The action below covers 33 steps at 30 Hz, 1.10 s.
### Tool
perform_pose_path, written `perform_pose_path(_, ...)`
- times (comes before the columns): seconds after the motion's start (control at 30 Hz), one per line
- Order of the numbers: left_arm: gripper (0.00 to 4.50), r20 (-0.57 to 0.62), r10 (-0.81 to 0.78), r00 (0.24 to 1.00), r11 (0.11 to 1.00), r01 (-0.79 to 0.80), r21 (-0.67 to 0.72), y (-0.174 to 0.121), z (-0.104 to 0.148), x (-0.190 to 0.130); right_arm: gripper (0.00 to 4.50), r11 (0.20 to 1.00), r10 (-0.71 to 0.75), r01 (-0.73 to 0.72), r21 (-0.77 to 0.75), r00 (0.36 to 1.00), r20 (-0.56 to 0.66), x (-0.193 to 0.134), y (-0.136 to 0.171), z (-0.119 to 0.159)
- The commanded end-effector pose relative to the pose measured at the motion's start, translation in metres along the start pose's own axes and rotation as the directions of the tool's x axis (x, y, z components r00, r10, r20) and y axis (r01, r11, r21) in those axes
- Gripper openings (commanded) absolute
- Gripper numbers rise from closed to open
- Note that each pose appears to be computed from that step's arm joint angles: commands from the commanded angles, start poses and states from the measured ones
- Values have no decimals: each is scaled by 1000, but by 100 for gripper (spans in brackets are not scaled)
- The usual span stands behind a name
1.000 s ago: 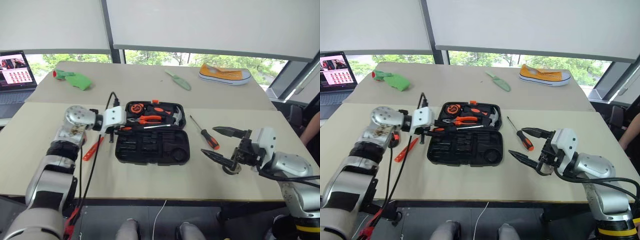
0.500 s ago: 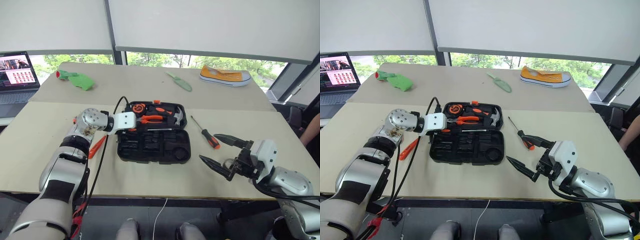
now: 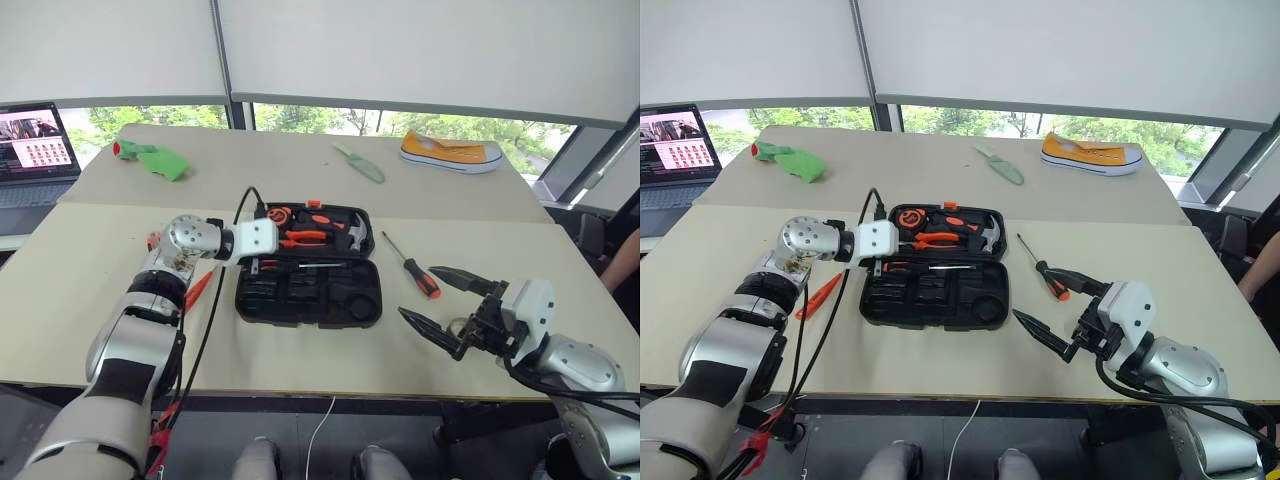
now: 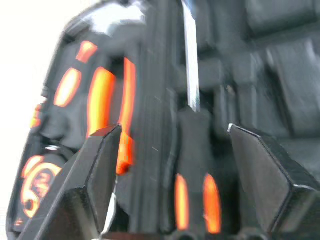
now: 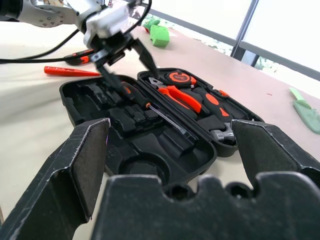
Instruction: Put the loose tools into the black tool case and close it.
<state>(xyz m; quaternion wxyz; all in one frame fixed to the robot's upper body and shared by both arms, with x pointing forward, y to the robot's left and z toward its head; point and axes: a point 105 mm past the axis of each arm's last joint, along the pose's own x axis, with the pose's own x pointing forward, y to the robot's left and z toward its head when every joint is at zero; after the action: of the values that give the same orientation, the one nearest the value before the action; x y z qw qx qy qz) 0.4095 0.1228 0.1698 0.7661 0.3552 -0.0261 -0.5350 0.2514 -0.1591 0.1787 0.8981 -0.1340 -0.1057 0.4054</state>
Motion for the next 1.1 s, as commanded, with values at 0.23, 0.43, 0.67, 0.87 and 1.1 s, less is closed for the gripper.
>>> perform_pose_path(0.23, 70, 19, 93, 995, 949, -83, -303, 2, -13, 5, 450, 1000, -24, 24, 12, 999, 30, -3, 1, 4)
perform_pose_path(0.43, 4, -72, -23, 997, 945, -1, -326, -30, -33, 21, 450, 999, -41, 40, 18, 999, 23, -5, 0, 1)
perform_pose_path(0.67, 4, -132, -15, 991, 945, -29, -327, -39, -42, 31, 450, 998, -47, 46, 30, 999, 15, -7, 2, -4)
perform_pose_path(0.87, 53, 55, 142, 988, 935, -116, -335, -17, -17, 22, 450, 989, -138, 136, 64, 990, 31, -12, -8, -2)
perform_pose_path(1.1, 287, 399, 122, 909, 964, -13, -266, -17, 19, -59, 450, 944, -325, 326, 47, 945, -33, -59, -29, -7)
